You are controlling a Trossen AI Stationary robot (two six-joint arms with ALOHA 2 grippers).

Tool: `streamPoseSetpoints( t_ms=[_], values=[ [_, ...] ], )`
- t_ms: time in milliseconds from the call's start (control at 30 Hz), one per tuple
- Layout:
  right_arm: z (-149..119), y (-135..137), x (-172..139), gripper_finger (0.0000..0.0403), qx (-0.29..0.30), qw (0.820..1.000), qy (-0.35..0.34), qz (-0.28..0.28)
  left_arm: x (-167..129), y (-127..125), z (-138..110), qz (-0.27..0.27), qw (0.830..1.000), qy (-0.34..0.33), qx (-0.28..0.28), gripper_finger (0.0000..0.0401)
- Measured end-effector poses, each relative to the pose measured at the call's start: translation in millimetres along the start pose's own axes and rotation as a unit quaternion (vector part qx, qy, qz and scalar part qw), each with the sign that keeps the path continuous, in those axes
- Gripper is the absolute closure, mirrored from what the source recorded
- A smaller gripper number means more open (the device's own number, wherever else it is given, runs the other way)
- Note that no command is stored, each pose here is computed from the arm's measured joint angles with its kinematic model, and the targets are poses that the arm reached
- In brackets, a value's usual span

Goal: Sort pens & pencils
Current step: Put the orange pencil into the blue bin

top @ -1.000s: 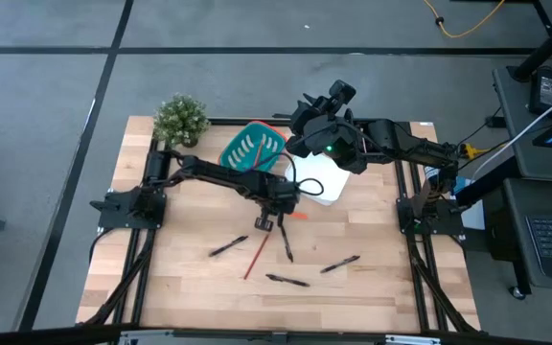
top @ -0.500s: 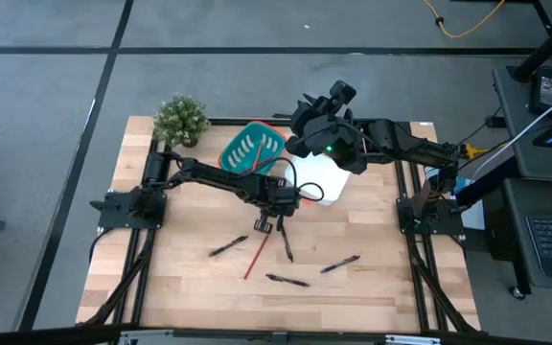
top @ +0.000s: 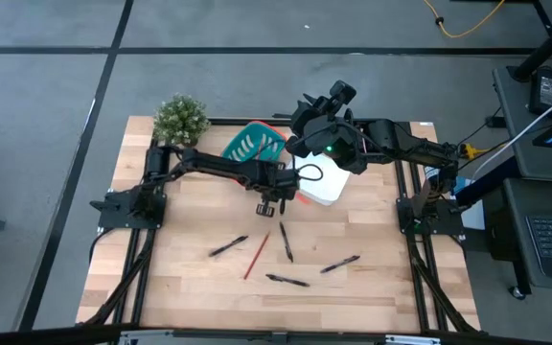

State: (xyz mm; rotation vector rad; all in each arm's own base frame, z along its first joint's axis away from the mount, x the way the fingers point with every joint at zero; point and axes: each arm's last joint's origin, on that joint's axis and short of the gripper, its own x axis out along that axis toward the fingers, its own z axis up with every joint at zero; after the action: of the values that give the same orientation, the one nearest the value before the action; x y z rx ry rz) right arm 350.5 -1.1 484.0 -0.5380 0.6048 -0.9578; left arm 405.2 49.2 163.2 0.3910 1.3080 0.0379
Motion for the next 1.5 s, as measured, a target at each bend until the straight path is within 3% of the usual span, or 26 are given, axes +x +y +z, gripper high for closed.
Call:
streamPoseSetpoints(
  t_ms=[233,567,1500],
  values=[
    [0,0,0,0.0312,0.000,1.000,0.000,0.000,2,11,2,0.006,0.999,-0.026,0.028,0.0331],
    [0,0,0,0.0312,-0.002,1.000,0.000,0.000,5,24,-4,-0.015,0.998,-0.037,0.050,0.0332],
    [1,0,1,0.0312,0.002,1.000,-0.003,0.007,17,42,-19,-0.060,0.995,-0.070,0.038,0.0332]
  ],
)
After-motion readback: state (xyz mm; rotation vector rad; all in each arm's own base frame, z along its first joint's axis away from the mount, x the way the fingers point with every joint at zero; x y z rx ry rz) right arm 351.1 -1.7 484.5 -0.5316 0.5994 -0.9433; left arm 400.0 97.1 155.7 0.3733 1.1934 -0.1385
